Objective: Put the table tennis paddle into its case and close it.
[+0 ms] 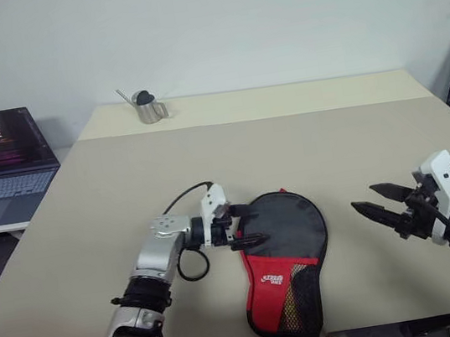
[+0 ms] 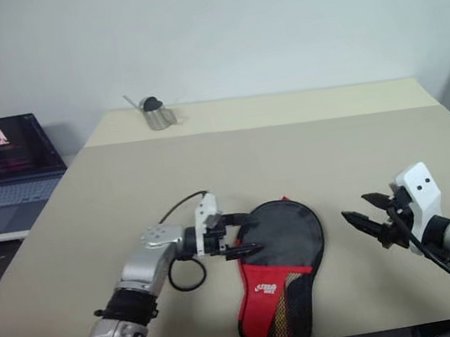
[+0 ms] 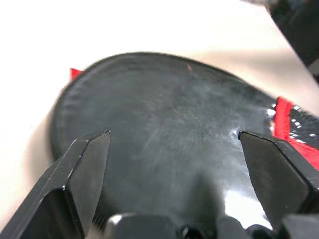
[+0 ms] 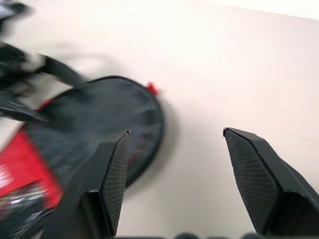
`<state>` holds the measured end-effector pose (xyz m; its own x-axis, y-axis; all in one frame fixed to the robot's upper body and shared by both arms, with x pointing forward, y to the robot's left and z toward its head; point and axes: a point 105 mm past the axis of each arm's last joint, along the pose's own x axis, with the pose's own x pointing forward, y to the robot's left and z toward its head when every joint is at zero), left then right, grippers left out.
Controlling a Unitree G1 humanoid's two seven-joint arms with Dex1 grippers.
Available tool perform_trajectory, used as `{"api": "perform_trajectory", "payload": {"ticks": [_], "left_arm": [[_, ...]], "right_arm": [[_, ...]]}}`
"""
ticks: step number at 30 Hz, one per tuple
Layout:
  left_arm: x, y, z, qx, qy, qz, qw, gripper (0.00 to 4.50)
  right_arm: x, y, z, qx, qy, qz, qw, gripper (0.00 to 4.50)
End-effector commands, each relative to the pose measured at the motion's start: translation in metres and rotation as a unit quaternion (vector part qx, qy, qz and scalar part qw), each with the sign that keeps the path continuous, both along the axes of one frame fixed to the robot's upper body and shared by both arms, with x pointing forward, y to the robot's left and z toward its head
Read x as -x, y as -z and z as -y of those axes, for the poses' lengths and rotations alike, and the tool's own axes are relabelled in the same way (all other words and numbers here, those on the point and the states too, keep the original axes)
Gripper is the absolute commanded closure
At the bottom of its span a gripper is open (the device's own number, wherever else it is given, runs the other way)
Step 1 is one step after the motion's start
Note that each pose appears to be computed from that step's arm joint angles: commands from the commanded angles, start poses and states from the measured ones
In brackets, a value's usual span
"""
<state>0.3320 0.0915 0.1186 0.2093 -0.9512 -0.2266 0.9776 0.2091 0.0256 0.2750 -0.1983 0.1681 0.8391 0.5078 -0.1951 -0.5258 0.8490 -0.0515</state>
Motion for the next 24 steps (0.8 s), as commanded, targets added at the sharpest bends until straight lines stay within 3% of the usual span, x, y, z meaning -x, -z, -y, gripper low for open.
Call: {"api": "perform_trajectory", "payload": {"ticks": [1,6,11,20,24], "left_arm": [[0.015,-0.016,-0.006,0.013,0.014,0.015,1.0,0.0],[0.031,-0.005,-0.024,-0.001,-0.004,0.005,1.0,0.0],[0.039,-0.004,-0.018,0.008,-0.029,0.015,0.999,0.0],[0.01,-0.028,0.011,0.055,-0.115,0.078,0.989,0.0],[-0.005,-0.02,0.024,0.042,-0.12,0.087,0.988,0.0]], "right_arm": [[-0.016,-0.004,0.001,-0.003,-0.002,0.04,0.999,1.27],[-0.033,0.003,0.006,-0.002,-0.016,0.053,0.998,1.27],[-0.04,0.005,0.015,-0.017,-0.033,0.049,0.998,1.27],[-0.033,-0.005,0.046,-0.018,-0.008,0.048,0.999,1.27],[-0.021,-0.011,0.051,-0.008,0.02,0.055,0.998,1.27]]}}
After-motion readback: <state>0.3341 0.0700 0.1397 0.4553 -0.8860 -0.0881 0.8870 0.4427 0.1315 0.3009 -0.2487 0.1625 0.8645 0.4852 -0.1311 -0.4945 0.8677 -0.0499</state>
